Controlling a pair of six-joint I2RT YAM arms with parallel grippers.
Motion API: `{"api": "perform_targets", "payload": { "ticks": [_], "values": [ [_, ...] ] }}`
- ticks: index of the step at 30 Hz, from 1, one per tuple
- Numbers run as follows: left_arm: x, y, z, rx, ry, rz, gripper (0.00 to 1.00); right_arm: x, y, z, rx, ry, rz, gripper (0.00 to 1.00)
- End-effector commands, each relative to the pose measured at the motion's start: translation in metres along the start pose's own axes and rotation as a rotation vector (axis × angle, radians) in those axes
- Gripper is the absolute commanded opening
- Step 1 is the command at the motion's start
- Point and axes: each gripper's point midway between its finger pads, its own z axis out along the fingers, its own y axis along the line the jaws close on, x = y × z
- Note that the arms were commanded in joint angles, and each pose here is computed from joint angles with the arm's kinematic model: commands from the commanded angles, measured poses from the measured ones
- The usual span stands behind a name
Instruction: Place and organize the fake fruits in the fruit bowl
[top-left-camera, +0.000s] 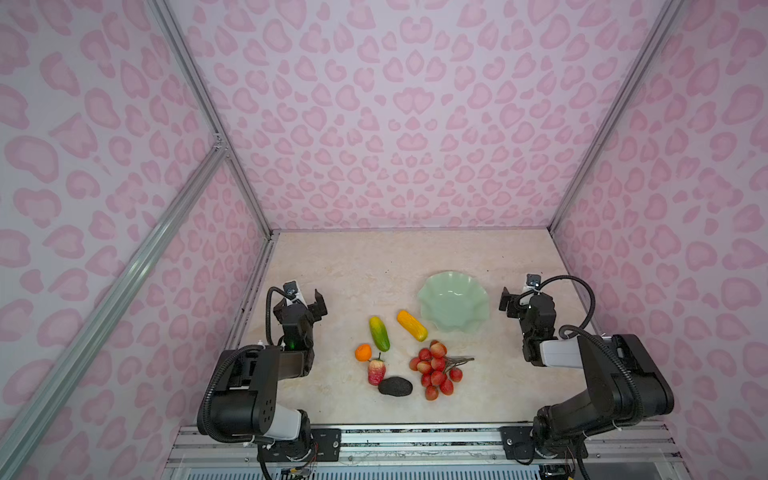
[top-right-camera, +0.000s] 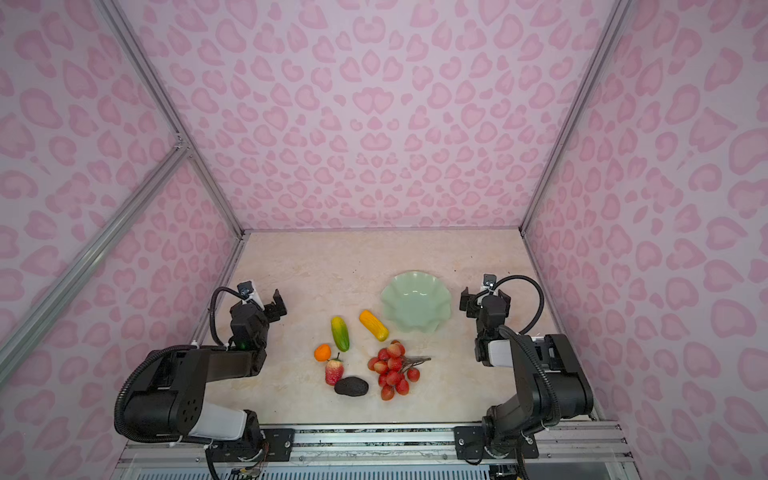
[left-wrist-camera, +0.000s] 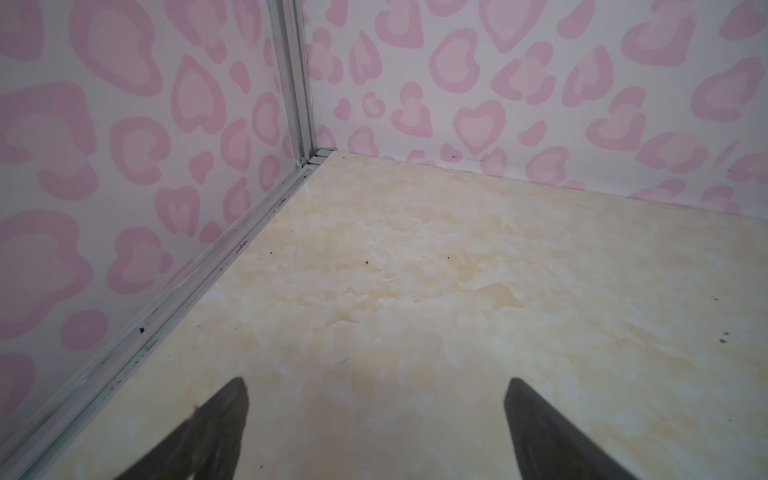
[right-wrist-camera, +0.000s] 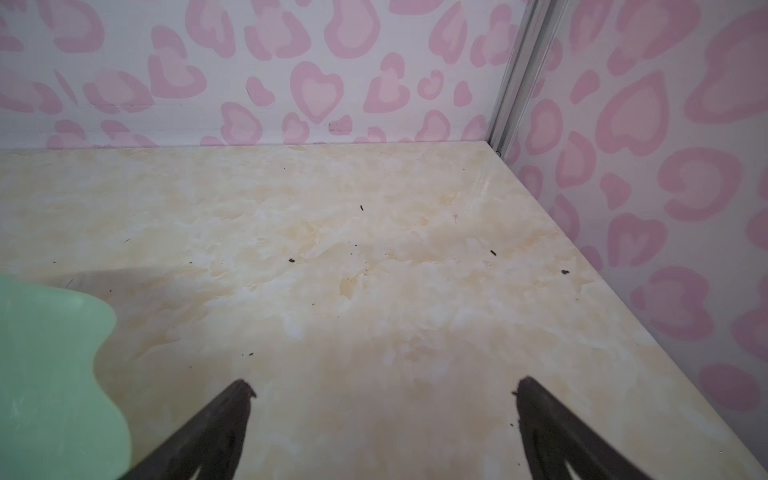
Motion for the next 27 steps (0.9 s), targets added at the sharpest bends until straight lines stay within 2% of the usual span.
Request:
{"api": "perform_targets", "payload": {
  "ticks": [1,24,27],
  "values": [
    [-0.0084,0.0004,0.0017,-0.006,-0.027,0.0,0.97,0.0006,0.001,-0.0005,-0.006,0.0,-0.003,0.99],
    [-0.0088,-0.0002,0.001,-0.003,-0.03,0.0,0.98,0.001,0.0009,-0.0008,-0.006,0.0,-0.003,0.99],
    [-0.0144,0.0056,-0.0016,-0.042,-0.028,-0.011,0.98,-0.0052,0.0026,-0.0024,-0.015,-0.027,-0.009,0.99]
  ]
}}
